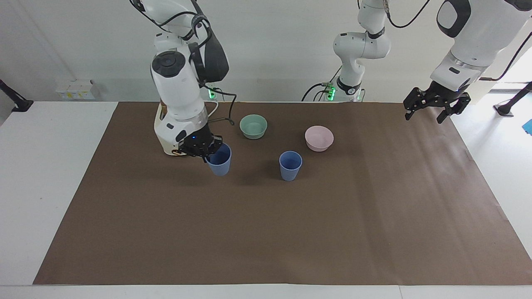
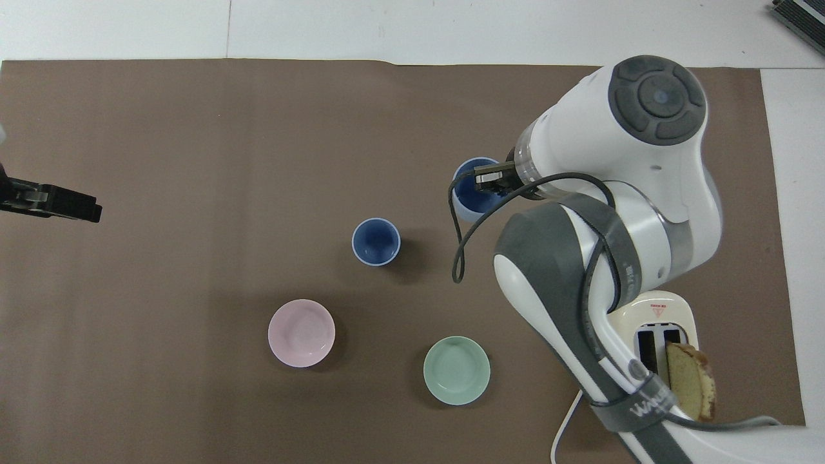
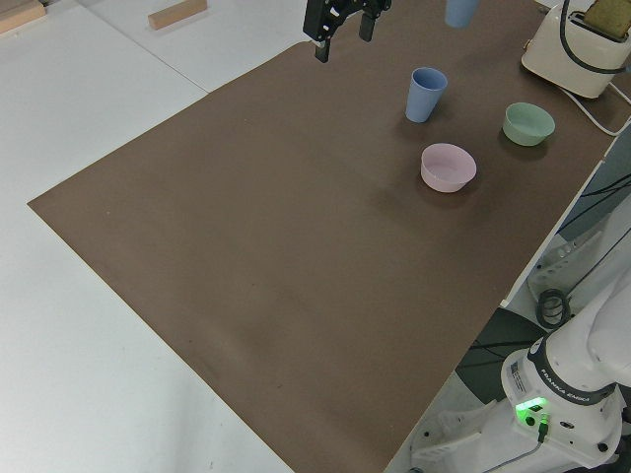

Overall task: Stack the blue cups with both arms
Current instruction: 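Carry the held blue cup over the center blue cup with the right gripper, then lower the blue cup into the center cup and open the right gripper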

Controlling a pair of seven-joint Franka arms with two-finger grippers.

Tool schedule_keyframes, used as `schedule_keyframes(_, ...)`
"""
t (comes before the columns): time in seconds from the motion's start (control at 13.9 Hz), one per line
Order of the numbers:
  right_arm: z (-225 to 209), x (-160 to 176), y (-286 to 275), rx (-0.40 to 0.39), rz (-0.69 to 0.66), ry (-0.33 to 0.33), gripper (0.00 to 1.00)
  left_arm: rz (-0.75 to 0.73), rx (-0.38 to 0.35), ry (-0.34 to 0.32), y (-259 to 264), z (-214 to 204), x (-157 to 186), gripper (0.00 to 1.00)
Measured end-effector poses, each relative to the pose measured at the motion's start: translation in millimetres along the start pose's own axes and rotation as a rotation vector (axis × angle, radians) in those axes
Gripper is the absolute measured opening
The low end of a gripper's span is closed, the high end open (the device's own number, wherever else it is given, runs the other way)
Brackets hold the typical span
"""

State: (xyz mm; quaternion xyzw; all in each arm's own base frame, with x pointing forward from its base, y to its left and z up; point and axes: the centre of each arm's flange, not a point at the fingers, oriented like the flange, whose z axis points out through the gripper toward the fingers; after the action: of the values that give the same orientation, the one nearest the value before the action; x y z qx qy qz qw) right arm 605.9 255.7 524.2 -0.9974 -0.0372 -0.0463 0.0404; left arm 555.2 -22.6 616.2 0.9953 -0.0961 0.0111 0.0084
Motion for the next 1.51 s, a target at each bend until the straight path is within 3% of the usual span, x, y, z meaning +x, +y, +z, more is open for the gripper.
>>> schedule_keyframes(0.36,-14.0,-8.5,-65.8,0.027,0.047,0.017,0.04,0.000,0.000,0.001,-0.1,-0.4,0.0,1.00)
schedule_keyframes(0.72,13.6,-19.0,-130.3,0.037,0.123,-0.013,0.04,0.000,0.000,0.001,-0.2,-0.4,0.0,1.00)
schedule_keyframes(1.51,64.0,-24.6,-145.8,0.005,0.103,-0.070,0.04,0.002,0.001,0.001,-0.3,-0.4,0.0,1.00)
